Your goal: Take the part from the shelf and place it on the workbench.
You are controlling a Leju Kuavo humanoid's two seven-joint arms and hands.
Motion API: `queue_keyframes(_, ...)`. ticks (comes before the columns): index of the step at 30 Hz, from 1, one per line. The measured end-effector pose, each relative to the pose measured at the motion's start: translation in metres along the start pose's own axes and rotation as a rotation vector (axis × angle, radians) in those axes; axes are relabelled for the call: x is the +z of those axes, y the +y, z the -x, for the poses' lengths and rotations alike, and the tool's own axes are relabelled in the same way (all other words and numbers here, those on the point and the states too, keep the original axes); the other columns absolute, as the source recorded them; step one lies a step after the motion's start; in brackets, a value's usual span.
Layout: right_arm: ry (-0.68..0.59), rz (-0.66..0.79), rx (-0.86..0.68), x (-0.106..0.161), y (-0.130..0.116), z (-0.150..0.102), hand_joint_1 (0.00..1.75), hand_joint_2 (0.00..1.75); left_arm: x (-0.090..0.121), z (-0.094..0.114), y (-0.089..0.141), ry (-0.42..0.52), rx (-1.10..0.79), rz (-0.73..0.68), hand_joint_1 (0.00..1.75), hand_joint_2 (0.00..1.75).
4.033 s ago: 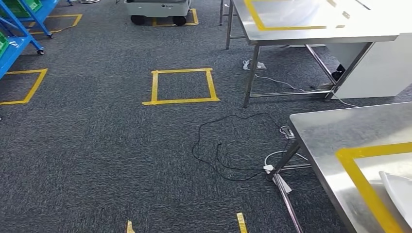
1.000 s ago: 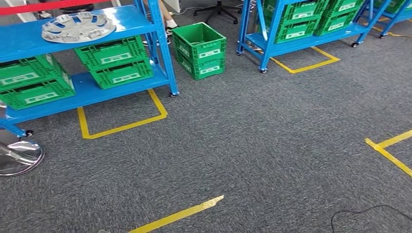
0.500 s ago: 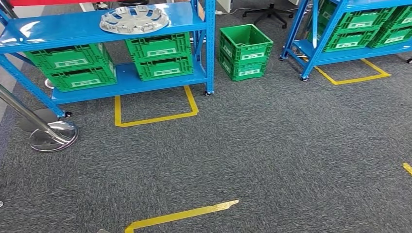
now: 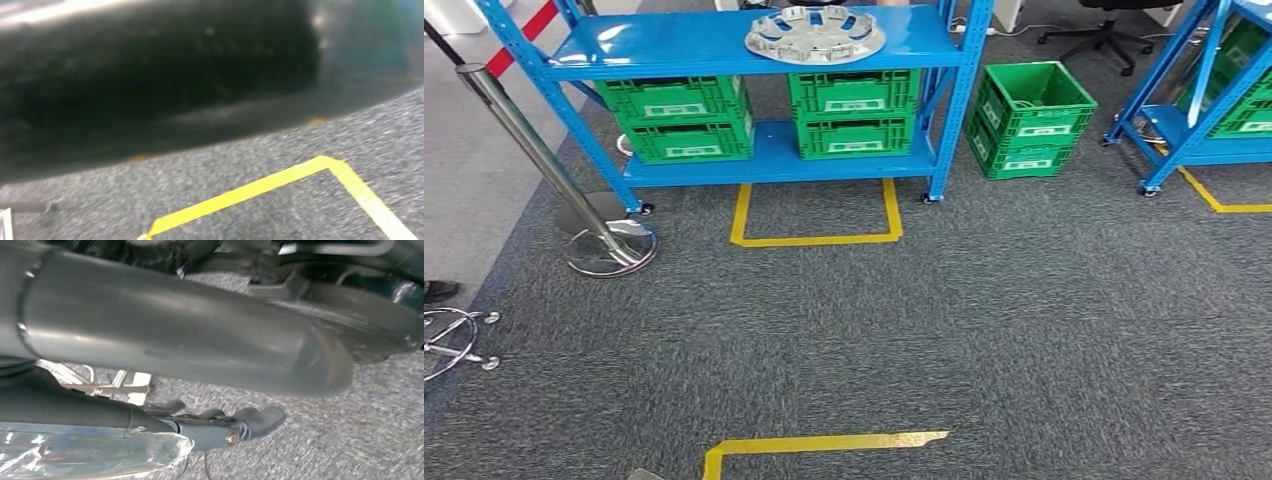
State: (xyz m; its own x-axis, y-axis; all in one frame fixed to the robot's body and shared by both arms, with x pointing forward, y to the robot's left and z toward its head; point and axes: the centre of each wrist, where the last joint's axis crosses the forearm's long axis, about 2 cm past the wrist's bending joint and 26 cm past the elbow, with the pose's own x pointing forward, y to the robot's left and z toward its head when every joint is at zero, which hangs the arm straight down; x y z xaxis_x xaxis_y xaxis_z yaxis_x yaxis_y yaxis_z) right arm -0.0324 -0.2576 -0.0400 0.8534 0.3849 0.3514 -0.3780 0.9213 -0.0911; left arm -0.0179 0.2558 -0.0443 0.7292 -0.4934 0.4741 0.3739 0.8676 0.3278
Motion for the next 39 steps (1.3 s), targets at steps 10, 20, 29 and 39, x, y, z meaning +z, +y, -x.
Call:
queue_keyframes(10, -0.011, -0.005, -0.016, 0.001, 0.001, 0.001, 0.00, 0.00, 0.000, 0.001, 0.002, 0.000, 0.011, -0.014, 0.00, 0.00)
queue_keyframes(20, -0.036, -0.010, -0.045, -0.002, -0.001, -0.005, 0.00, 0.00, -0.008, 0.007, 0.002, -0.019, 0.042, -0.007, 0.00, 0.00)
queue_keyframes(29, -0.044, -0.006, -0.052, -0.002, -0.002, -0.006, 0.00, 0.00, -0.013, 0.009, 0.002, -0.007, 0.042, -0.015, 0.00, 0.00)
queue_keyframes(39, -0.050, -0.006, -0.060, -0.002, -0.001, -0.005, 0.00, 0.00, -0.015, 0.011, 0.004, -0.005, 0.075, -0.037, 0.00, 0.00)
